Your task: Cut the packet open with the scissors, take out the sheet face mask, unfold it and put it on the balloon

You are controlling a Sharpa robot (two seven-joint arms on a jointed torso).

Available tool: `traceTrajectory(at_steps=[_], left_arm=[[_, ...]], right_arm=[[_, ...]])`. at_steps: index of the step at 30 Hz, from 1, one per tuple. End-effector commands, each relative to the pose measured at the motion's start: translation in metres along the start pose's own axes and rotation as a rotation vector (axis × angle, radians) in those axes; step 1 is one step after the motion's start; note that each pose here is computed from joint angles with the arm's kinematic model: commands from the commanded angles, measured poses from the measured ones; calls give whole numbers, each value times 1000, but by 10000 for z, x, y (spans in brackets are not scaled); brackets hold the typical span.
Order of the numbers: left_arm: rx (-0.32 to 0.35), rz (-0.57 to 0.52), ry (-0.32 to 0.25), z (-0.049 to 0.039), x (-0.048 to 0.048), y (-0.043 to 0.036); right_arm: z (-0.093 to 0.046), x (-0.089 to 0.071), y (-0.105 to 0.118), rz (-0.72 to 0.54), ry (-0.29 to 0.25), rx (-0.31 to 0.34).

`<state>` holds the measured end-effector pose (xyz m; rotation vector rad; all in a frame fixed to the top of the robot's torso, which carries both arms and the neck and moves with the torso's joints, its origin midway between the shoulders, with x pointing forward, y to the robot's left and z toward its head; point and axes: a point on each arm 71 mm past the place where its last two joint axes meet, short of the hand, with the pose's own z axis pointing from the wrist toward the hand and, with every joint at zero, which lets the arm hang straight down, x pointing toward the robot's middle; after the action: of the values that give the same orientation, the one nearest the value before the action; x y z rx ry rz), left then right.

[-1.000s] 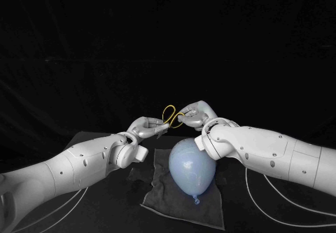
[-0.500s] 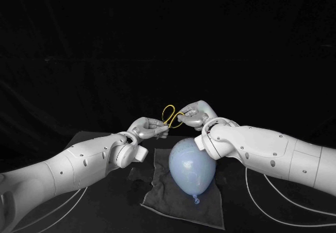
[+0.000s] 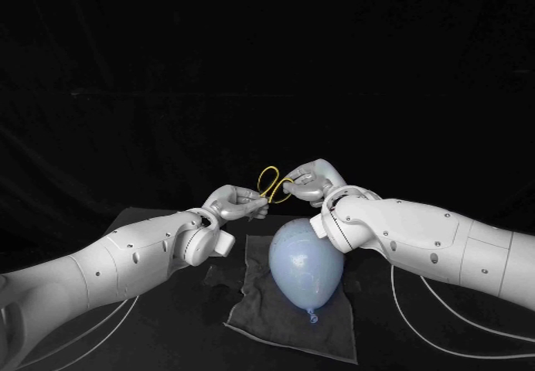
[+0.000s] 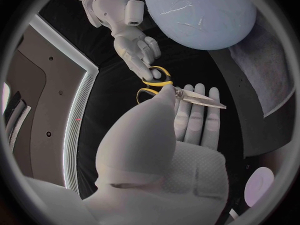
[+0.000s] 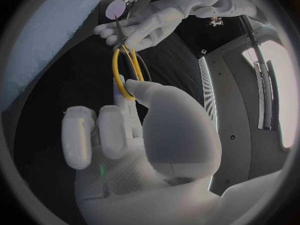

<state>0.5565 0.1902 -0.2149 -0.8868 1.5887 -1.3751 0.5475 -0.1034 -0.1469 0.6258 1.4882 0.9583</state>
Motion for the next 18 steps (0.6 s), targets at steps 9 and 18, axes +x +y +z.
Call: traceTrajectory(at_steps=[9,18], left_arm=[[12,-1,24,5,26,-27],[7,1,24,-2,13,-22]], right_arm=[[16,21,15,-7,42,-28],[37,-14,-1,-18,70,-59]])
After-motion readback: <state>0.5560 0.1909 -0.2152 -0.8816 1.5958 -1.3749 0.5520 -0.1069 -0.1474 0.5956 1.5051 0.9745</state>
